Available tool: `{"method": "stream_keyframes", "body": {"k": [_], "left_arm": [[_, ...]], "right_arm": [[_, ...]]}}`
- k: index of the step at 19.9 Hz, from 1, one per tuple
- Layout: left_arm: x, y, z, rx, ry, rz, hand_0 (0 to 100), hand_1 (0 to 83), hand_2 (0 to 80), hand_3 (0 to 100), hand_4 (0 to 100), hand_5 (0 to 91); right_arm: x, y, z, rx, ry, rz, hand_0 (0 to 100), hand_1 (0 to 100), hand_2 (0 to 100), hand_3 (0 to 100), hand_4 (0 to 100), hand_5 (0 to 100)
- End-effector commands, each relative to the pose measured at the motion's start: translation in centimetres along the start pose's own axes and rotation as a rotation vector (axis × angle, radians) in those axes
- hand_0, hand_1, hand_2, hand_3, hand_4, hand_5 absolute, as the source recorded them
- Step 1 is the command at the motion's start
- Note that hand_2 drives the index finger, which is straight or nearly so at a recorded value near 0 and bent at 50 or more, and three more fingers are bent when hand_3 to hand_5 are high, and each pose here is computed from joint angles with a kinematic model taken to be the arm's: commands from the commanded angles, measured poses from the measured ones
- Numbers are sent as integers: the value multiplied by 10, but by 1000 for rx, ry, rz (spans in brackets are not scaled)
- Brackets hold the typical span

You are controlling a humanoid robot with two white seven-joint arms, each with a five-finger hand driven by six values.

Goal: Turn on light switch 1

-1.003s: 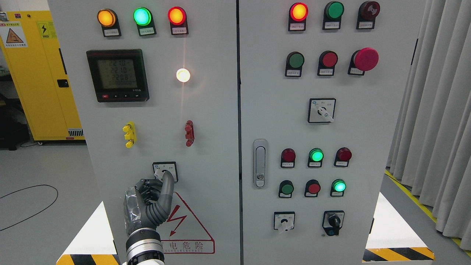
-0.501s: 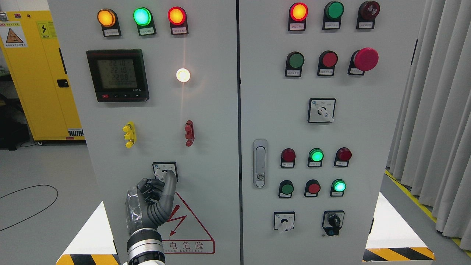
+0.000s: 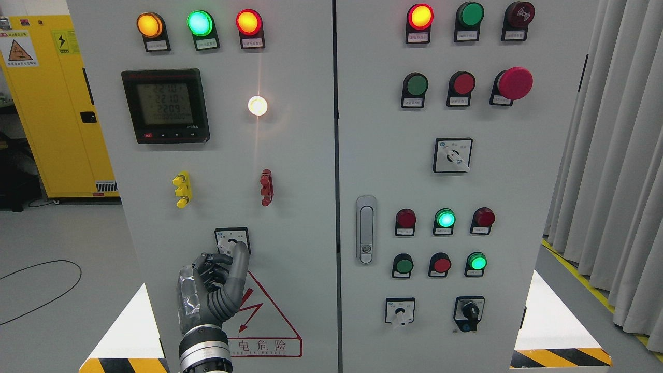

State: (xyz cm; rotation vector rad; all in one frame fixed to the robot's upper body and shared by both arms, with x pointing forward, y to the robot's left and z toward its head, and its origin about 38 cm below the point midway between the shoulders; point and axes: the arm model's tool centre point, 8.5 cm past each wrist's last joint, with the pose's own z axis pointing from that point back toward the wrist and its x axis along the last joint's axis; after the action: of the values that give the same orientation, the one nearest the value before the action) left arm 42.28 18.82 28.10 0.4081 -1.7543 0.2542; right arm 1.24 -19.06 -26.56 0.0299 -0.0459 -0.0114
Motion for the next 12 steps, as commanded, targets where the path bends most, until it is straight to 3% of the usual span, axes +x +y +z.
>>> {"method": "stream_keyframes", "body": {"k": [1, 12], "left_arm": [[2, 5, 7, 10, -34, 15, 205, 441, 628, 944, 880, 787], [-26, 33, 45, 27, -131, 55, 214, 422, 642, 954, 883, 788]], "right_arm": [[0, 0, 0, 0, 0, 0, 0, 500, 40, 0, 0, 0], [0, 0, 0, 0, 0, 0, 0, 500, 40, 0, 0, 0]]}}
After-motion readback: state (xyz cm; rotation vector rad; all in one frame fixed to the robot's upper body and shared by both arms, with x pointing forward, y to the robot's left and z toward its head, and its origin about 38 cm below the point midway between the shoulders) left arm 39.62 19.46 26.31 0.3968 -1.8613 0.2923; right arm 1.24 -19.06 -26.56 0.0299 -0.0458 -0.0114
